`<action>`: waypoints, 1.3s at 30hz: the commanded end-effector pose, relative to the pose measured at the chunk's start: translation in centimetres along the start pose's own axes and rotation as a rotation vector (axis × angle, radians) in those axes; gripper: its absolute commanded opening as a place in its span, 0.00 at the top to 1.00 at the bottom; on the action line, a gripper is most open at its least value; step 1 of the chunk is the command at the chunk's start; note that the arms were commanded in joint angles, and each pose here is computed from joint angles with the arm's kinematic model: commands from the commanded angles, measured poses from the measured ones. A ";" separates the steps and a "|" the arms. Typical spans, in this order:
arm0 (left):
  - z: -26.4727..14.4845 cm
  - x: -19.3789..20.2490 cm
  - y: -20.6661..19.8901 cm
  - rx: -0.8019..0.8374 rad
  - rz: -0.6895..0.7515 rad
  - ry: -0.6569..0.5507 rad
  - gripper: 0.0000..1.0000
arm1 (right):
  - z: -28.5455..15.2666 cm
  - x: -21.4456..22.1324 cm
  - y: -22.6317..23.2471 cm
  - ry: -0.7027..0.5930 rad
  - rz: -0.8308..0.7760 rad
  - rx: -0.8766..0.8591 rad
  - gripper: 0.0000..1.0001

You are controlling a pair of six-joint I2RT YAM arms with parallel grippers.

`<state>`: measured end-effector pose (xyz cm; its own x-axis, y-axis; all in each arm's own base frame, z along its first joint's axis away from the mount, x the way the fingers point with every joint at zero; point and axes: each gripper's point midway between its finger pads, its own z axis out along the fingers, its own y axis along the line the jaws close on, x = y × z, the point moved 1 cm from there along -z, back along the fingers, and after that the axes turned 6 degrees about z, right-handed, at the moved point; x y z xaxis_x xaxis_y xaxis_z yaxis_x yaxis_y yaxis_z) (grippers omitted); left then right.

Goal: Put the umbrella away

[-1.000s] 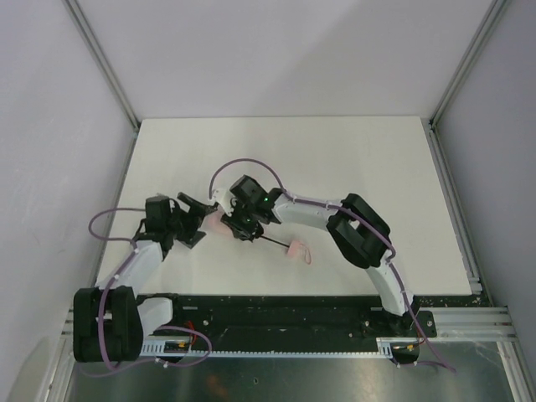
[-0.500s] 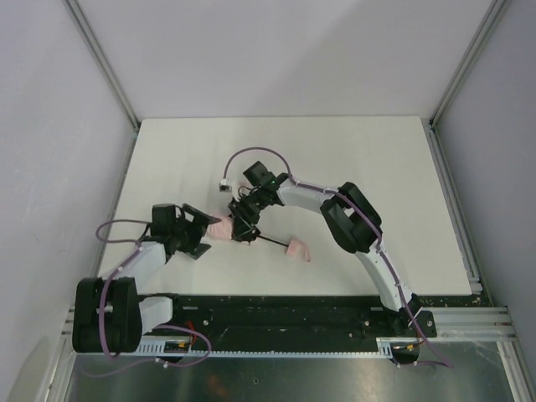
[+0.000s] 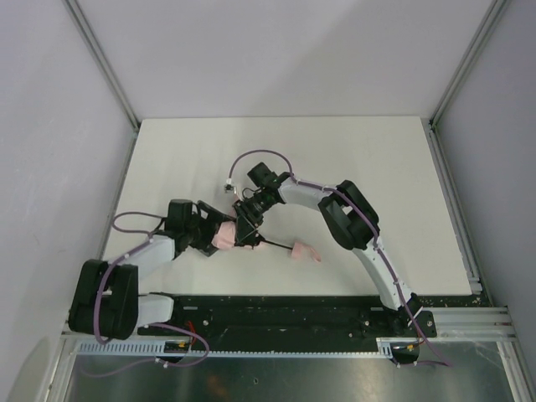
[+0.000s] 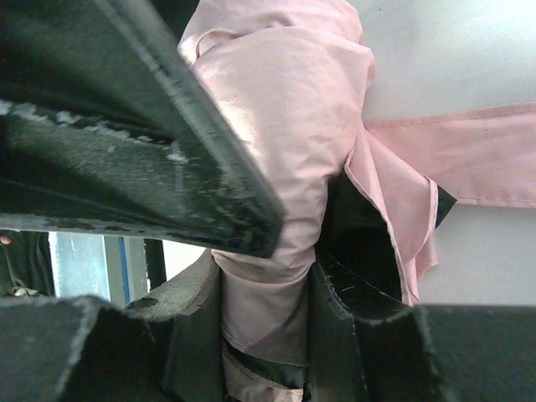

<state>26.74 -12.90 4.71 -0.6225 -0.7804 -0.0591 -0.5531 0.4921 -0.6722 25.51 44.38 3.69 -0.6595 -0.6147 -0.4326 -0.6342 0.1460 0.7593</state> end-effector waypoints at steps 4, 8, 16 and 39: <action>-3.3 1.2 3.6 -0.044 0.032 -0.044 0.01 | -0.4 4.6 -5.7 0.057 0.218 0.196 1.00; -5.4 1.6 1.4 0.059 0.016 -0.029 0.01 | -0.9 4.3 -6.1 0.045 0.213 0.211 1.00; -6.0 0.2 -3.7 0.110 -0.003 -0.004 0.01 | -0.6 4.0 -5.8 0.042 0.200 0.215 1.00; 2.6 -1.3 4.2 -0.259 -0.045 -0.072 0.04 | 0.5 3.4 -2.4 0.047 0.157 0.055 1.00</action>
<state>27.43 -12.97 4.11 -0.5834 -0.8122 -0.0036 -0.6479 0.4680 -0.6010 26.16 43.88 3.67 -0.7185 -0.5770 -0.3884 -0.5813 0.1915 0.7908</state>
